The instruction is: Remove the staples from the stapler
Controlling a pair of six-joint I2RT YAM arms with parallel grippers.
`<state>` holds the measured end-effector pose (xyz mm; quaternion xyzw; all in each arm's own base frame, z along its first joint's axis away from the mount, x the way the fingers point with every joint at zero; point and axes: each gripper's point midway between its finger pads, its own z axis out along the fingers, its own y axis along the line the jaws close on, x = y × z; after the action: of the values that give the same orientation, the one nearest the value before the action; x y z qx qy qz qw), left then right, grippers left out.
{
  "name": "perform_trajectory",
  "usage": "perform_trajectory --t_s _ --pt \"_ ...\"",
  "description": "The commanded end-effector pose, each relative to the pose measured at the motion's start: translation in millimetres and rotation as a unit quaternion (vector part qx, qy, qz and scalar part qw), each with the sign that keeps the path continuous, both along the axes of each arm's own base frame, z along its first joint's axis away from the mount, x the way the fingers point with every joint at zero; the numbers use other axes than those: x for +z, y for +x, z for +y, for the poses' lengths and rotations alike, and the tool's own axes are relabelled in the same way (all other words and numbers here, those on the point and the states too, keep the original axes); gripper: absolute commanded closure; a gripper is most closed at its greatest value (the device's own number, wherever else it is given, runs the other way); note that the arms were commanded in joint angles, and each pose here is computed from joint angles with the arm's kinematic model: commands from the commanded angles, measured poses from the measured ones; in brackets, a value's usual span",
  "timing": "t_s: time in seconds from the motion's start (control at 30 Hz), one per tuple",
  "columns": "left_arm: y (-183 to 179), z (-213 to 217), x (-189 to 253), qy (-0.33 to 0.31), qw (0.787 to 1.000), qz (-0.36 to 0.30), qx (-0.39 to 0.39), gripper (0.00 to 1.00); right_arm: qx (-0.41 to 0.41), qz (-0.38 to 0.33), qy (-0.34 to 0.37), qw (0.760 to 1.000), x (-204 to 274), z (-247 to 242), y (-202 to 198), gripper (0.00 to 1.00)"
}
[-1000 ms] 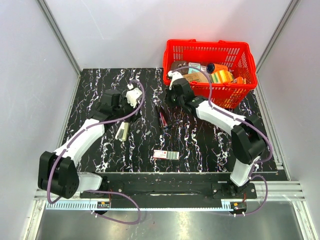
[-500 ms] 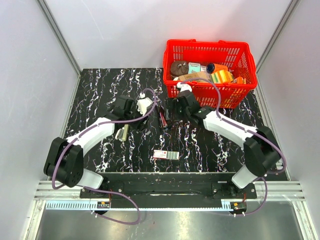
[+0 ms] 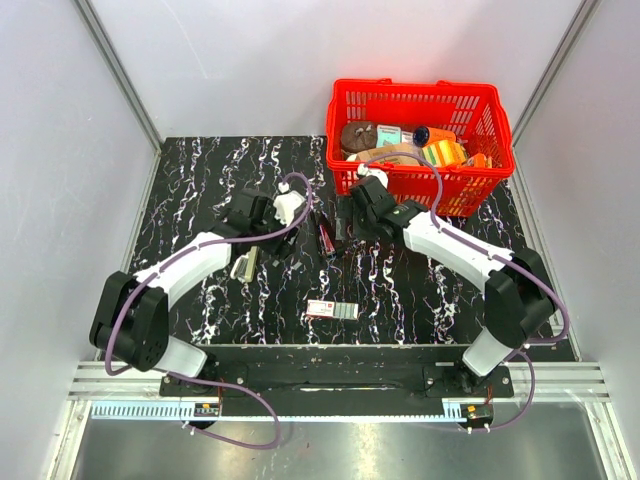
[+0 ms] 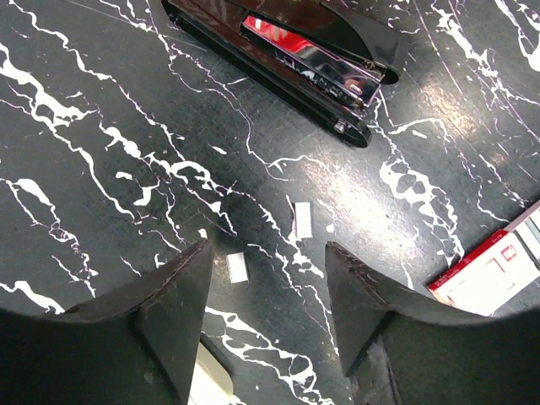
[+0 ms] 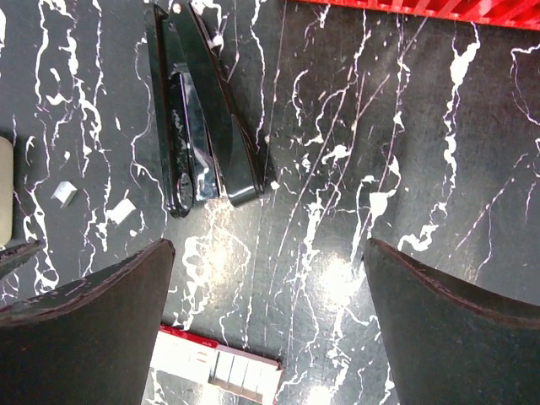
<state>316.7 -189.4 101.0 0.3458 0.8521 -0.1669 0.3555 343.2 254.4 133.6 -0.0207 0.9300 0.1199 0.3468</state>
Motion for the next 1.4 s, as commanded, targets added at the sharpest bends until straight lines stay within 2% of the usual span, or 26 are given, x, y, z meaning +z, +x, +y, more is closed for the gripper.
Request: perform_trajectory --t_s 0.0,0.47,0.5,0.53,0.6,0.87,1.07,1.37 --pt "18.0 -6.0 9.9 0.005 1.0 -0.02 0.017 0.4 0.002 -0.002 0.011 1.0 16.5 4.3 -1.0 0.01" --pt "27.2 -5.2 -11.9 0.049 0.998 -0.015 0.037 0.35 0.033 -0.019 0.019 0.999 22.5 -0.7 -13.5 0.01" --pt "29.0 -4.9 -13.9 0.052 0.998 -0.015 0.042 0.34 0.035 -0.023 0.019 0.999 23.5 -2.7 -15.3 0.01" --pt "30.2 -4.9 -16.5 0.054 0.997 -0.014 0.045 0.27 0.034 -0.029 0.021 0.999 25.6 -4.1 -16.7 0.01" --pt "30.6 -6.1 -22.2 0.059 0.997 -0.008 0.051 0.27 0.031 -0.039 0.023 0.998 28.4 -7.8 -18.0 0.0" --pt "26.4 -7.2 -46.6 0.074 0.995 0.029 0.062 0.27 0.023 -0.047 0.031 0.998 25.6 -17.5 -27.7 0.0" --pt "12.6 -29.0 -47.9 0.082 0.996 0.022 0.022 0.3 0.016 -0.032 0.036 0.999 9.6 -16.1 -30.1 0.1" --pt "9.5 -33.0 -57.5 0.106 0.994 0.035 0.021 0.34 0.015 -0.036 0.03 0.999 8.3 -18.6 -29.3 0.15"
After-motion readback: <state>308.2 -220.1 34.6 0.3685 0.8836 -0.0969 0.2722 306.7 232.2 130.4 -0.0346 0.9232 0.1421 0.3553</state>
